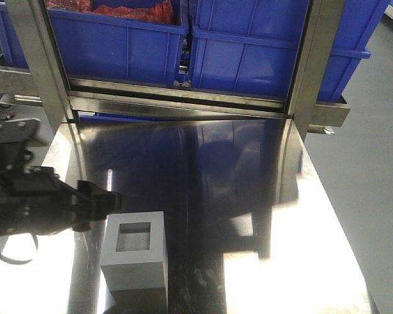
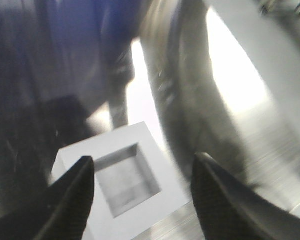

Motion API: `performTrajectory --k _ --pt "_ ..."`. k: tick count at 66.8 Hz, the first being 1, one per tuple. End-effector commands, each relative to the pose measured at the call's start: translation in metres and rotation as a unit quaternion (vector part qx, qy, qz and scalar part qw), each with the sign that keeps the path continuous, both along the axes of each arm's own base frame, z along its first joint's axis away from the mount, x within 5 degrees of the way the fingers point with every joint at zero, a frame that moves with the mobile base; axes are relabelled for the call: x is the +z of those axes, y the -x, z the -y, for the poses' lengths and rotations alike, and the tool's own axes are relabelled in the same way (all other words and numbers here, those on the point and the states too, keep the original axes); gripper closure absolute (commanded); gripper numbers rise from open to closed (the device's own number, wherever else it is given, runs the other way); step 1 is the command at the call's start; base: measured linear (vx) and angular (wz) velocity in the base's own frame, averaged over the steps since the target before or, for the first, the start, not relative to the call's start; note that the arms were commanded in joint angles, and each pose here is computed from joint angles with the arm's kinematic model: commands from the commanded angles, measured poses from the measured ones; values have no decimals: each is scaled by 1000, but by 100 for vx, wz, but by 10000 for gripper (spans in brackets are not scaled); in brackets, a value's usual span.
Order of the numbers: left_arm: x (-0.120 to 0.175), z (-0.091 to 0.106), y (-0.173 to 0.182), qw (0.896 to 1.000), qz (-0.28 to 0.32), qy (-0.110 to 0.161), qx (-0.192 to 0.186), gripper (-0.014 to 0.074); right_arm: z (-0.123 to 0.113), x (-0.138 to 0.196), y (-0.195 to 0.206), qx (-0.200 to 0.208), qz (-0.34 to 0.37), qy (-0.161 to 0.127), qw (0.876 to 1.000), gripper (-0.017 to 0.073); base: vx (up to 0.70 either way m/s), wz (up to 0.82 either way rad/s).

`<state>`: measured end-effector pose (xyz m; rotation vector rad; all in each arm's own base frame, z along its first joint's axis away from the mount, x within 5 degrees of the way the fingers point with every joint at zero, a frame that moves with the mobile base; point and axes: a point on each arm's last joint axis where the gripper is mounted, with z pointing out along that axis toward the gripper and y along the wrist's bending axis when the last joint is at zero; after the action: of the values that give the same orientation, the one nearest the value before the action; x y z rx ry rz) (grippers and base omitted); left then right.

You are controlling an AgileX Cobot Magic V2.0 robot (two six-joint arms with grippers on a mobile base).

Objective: Sort gray base to blue bin
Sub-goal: 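Lower the left gripper onto the gray block's rim and close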

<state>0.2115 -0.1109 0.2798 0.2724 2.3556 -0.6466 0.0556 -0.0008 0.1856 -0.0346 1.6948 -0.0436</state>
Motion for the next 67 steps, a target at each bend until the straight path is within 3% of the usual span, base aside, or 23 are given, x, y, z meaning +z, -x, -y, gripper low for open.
performTrajectory --k 1,6,21,46,67 --pt "10 8 -9 999 22 -24 22 188 0 5 0 -1 37 8 999 564 0 0" --pt "6 11 -11 998 21 -56 35 188 0 5 0 -1 37 8 999 564 0 0" --pt "-4 23 -17 993 -3 -87 81 188 0 5 0 -1 37 8 999 564 0 0" --pt "-37 38 -34 983 -86 -140 84 188 0 5 0 -1 37 8 999 564 0 0" --pt "-43 39 -33 980 -109 -139 89 188 0 5 0 -1 37 8 999 564 0 0"
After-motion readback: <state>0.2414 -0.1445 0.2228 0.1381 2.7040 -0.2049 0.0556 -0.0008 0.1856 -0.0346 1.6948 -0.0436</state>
